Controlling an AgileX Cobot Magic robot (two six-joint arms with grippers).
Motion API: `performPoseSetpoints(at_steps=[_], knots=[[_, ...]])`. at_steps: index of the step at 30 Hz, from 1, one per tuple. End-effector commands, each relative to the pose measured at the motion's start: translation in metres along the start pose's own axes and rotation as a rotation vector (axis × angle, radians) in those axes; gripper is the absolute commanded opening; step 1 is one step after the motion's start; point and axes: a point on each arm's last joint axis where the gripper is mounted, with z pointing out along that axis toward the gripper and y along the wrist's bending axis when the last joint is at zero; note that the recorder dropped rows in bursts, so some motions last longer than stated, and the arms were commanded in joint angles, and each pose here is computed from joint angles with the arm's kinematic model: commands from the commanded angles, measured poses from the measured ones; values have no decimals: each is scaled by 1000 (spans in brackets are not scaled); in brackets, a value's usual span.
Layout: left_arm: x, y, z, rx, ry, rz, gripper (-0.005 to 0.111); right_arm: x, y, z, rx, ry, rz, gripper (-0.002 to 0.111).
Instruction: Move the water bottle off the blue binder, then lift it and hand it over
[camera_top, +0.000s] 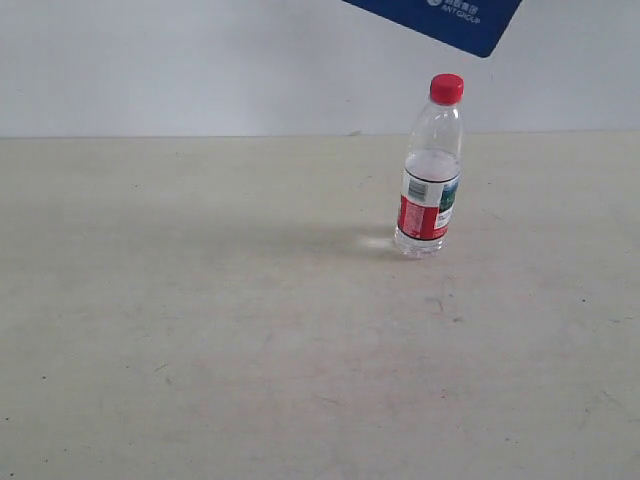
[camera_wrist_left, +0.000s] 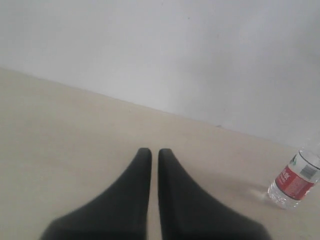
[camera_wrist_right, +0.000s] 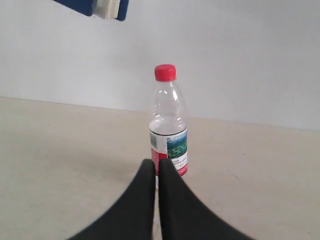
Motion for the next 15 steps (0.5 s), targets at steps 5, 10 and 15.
performPoseSetpoints(at_steps=[5, 10, 15], knots=[[44, 18, 16, -31, 18, -39, 5, 34, -2, -2, 11, 104, 112, 0], [45, 18, 16, -33, 26, 62, 5, 46, 0, -4, -2, 217, 106, 0], [46, 18, 16, -34, 38, 57, 5, 50, 1, -5, -20, 272, 17, 0]])
